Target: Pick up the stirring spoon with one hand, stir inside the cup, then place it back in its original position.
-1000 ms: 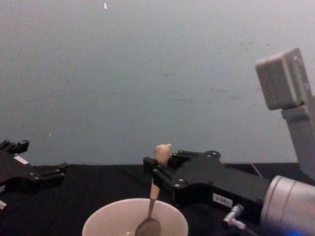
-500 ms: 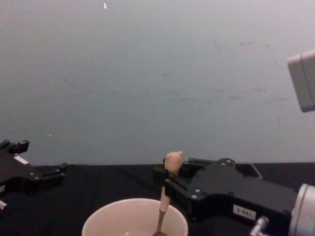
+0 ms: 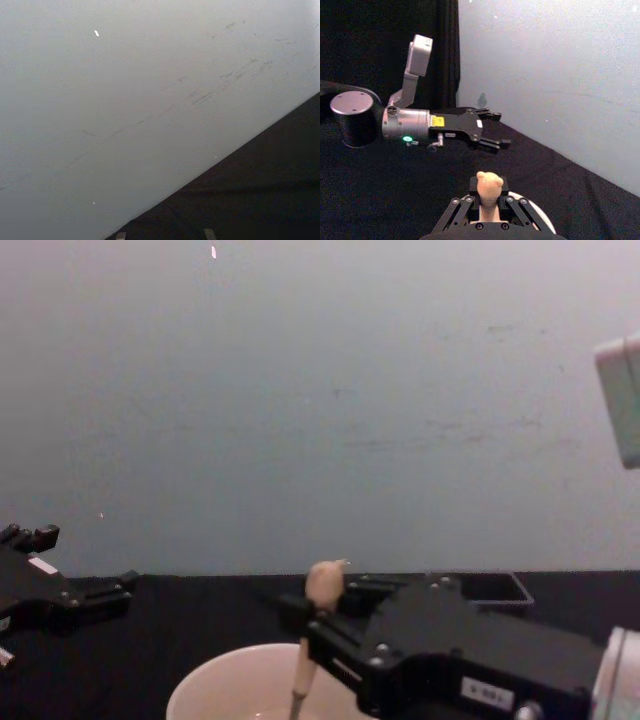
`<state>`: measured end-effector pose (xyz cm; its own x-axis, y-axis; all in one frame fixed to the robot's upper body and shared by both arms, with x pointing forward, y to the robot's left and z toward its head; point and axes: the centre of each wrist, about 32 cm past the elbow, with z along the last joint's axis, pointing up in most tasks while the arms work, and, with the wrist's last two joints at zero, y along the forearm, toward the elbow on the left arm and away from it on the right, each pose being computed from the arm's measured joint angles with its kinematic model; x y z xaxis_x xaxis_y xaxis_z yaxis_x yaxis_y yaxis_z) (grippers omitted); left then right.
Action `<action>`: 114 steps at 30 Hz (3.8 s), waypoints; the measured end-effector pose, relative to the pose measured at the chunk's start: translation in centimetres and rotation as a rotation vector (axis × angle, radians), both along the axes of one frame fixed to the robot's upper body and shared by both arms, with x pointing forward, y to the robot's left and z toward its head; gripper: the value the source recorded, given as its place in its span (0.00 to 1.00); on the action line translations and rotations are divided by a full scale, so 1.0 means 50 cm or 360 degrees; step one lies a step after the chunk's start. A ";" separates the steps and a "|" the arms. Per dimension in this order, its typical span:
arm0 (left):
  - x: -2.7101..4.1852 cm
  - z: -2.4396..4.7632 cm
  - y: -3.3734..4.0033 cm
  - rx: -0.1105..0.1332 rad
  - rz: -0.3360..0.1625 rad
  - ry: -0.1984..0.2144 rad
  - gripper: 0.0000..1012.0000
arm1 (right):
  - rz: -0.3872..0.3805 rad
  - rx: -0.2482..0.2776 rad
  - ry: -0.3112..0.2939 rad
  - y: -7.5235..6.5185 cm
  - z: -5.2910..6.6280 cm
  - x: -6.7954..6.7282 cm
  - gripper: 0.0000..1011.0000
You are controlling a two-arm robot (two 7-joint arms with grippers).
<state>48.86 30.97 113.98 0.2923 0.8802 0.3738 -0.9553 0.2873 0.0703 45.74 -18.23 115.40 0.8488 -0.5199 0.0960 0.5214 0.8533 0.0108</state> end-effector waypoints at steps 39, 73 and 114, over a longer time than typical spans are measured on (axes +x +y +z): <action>0.000 0.000 0.000 0.0000 0.0000 0.0000 0.99 | -0.0186 -0.0009 -0.0038 0.052 -0.008 0.070 0.19; 0.000 0.000 0.000 0.0000 0.0000 0.0000 0.99 | -0.0223 0.0231 -0.0237 -0.029 0.119 0.060 0.19; 0.000 0.000 0.000 0.0000 0.0000 0.0000 0.99 | -0.0395 0.0037 -0.0187 -0.160 0.121 0.039 0.19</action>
<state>48.87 30.97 113.98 0.2922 0.8803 0.3738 -0.9553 0.2873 0.0702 47.68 -26.22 121.44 0.6792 -0.7136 0.1717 0.7083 0.6986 0.1014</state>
